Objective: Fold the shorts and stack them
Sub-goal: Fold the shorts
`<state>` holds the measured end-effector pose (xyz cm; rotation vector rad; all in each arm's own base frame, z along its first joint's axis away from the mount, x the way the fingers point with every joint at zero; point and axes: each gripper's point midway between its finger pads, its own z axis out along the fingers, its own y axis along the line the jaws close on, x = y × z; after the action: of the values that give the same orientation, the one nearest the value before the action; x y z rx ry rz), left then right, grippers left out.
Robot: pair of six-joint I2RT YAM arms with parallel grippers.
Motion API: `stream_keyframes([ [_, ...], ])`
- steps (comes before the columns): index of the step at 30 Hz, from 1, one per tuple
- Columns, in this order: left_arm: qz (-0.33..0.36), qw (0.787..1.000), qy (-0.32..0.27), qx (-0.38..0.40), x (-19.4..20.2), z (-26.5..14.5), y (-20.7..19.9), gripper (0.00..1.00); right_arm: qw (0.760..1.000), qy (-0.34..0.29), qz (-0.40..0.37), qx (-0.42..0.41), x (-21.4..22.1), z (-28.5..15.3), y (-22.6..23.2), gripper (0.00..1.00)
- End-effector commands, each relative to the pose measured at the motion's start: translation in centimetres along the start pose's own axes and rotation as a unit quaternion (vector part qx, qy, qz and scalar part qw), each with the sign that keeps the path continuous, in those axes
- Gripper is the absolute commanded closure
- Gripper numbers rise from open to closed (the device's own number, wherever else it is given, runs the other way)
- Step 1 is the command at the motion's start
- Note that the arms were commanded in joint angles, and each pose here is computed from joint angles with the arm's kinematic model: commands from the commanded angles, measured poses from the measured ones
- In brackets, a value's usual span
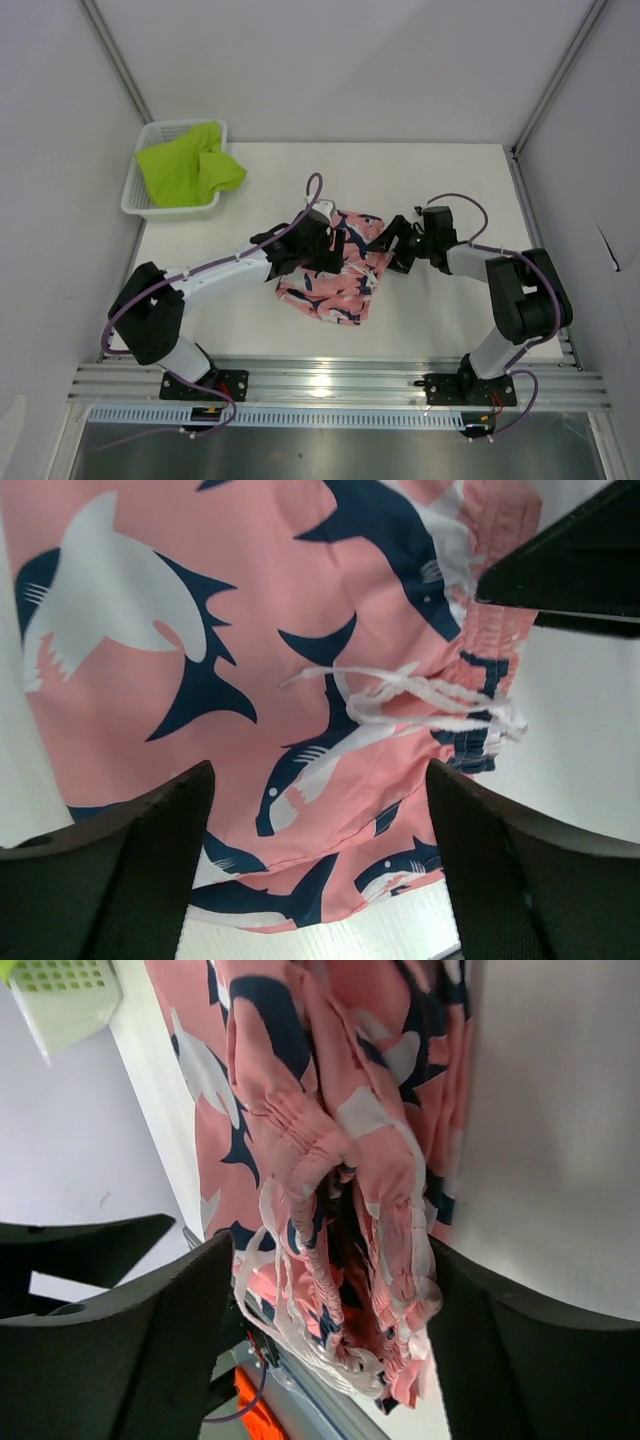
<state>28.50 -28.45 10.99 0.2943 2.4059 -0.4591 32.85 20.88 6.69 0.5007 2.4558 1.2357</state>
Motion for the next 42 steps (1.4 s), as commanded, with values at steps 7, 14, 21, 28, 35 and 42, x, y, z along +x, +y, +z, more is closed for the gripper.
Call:
stream_keyframes([
  [7, 0.051, 0.998, -0.04, 0.017, 0.2, 0.1, -1.4, 0.5, 0.999, -0.018, -0.03, 0.018, -1.4, 2.1, 0.5, 0.57],
  [14, 0.077, 0.996, -0.04, 0.019, 2.6, 0.7, -1.3, 0.77, 0.999, -0.024, -0.041, 0.025, -1.9, 2.3, 0.2, 0.97],
  [21, 0.127, 0.99, -0.041, 0.046, 3.6, -0.2, -2.6, 1.0, 0.998, -0.021, -0.06, -0.005, -2.3, 2.0, 2.2, 1.0],
  [28, 0.129, 0.99, 0.009, 0.058, 6.4, 1.1, -2.5, 1.0, 0.997, -0.021, -0.073, -0.012, -2.9, 2.0, 3.1, 1.0],
  [35, 0.132, 0.988, -0.036, 0.075, 4.3, -1.4, -3.7, 0.91, 0.995, -0.007, -0.09, -0.036, -2.8, 2.2, 4.3, 1.0],
  [42, 0.173, 0.976, -0.064, 0.114, 4.2, -3.9, -7.4, 0.8, 0.993, 0.006, -0.11, -0.047, -3.0, 2.5, 5.8, 1.0],
])
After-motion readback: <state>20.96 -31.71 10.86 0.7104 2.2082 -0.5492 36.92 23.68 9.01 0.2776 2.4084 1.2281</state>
